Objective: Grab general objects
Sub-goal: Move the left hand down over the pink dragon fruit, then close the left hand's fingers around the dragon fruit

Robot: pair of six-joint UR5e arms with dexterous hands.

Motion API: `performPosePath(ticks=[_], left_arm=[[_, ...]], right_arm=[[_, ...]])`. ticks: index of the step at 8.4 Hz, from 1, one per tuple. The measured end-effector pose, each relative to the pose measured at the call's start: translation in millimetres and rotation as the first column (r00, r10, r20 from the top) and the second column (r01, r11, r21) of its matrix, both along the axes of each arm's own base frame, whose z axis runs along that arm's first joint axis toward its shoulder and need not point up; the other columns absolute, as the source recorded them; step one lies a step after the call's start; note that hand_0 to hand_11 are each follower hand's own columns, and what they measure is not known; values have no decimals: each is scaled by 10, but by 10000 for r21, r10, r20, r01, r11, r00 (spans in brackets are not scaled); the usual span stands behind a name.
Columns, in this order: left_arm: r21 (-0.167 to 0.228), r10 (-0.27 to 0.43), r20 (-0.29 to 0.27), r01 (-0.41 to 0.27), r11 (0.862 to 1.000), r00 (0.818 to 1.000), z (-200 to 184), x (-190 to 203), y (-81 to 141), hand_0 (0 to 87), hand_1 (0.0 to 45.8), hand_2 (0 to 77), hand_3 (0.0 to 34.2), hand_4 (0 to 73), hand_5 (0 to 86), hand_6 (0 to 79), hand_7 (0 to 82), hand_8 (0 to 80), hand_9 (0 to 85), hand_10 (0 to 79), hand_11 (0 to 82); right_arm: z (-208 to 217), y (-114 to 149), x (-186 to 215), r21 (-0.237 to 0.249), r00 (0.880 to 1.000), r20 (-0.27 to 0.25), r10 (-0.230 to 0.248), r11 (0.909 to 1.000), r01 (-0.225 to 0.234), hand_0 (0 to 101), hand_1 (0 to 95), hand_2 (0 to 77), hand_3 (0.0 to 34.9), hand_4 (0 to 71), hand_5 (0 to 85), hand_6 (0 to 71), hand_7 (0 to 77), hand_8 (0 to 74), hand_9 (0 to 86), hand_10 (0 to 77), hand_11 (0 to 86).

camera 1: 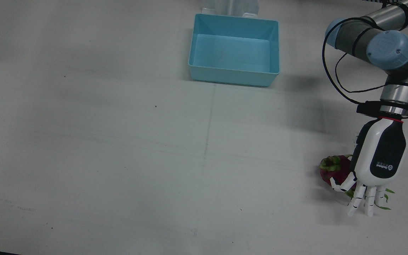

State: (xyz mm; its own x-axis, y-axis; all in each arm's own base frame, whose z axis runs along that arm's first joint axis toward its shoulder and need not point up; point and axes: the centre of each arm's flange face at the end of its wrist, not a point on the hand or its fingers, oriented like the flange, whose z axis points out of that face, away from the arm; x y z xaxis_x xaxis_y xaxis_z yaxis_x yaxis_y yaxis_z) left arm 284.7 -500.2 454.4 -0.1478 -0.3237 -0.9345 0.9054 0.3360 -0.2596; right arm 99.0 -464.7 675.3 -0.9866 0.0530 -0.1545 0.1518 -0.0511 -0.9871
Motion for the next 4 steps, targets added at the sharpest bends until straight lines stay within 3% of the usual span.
performPosePath(ticks=[4], left_arm=[[-123, 7, 420, -2, 9999, 9991, 63, 370, 128, 798, 0, 5, 290, 5, 600, 5, 109, 65, 11, 224, 5]], right_arm=[[0, -1, -3, 0, 10000, 0, -6, 10000, 6, 0, 949, 774, 0, 0, 5, 0, 0, 0, 5, 0, 0]])
